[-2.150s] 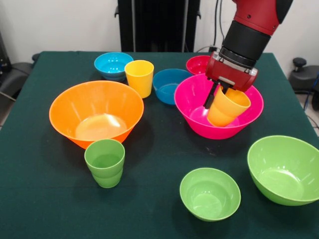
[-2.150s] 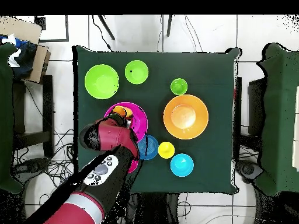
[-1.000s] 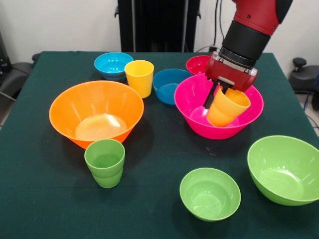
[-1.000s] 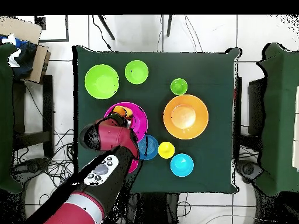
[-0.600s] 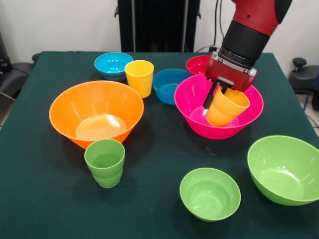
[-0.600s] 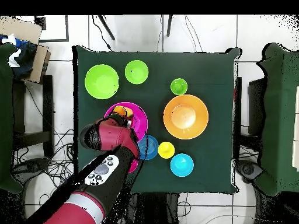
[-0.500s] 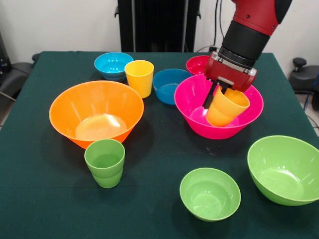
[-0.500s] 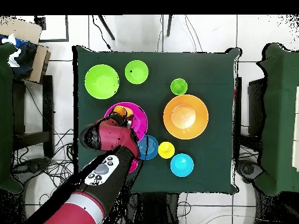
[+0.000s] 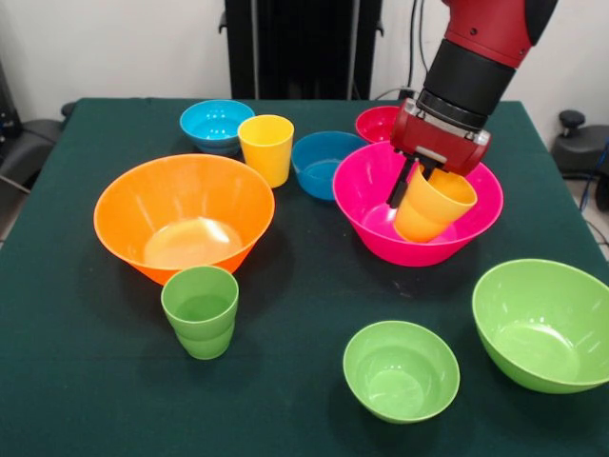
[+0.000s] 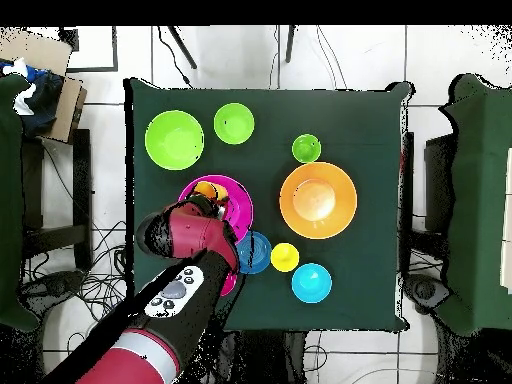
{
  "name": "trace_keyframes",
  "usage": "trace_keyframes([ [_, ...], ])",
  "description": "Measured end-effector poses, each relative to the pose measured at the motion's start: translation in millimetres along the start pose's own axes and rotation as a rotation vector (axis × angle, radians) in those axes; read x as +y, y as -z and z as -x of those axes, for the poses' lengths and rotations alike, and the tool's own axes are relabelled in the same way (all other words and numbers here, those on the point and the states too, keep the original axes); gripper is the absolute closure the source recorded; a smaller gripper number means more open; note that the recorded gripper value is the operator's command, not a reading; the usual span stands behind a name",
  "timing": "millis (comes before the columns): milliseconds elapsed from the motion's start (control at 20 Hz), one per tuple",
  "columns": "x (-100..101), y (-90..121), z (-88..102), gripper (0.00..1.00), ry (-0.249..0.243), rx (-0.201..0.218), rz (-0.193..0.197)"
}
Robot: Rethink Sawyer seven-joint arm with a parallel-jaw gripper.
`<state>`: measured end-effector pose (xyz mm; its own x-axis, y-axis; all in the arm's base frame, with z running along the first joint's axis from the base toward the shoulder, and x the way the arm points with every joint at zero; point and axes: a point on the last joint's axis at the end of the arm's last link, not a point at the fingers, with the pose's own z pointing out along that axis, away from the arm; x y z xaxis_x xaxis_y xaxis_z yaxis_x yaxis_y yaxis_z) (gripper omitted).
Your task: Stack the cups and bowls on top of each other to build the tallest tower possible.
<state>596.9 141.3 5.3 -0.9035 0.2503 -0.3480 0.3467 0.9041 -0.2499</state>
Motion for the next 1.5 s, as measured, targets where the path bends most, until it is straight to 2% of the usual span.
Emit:
trace_keyframes([
  [700,-0.2,-0.1,0.1,1.0,0.0,0.0,0.0],
  [750,-0.2,0.0,0.1,0.0,0.0,0.0,0.0],
  [1500,-2.0,1.4,2.5,0.0,-0.006,0.004,0.0],
])
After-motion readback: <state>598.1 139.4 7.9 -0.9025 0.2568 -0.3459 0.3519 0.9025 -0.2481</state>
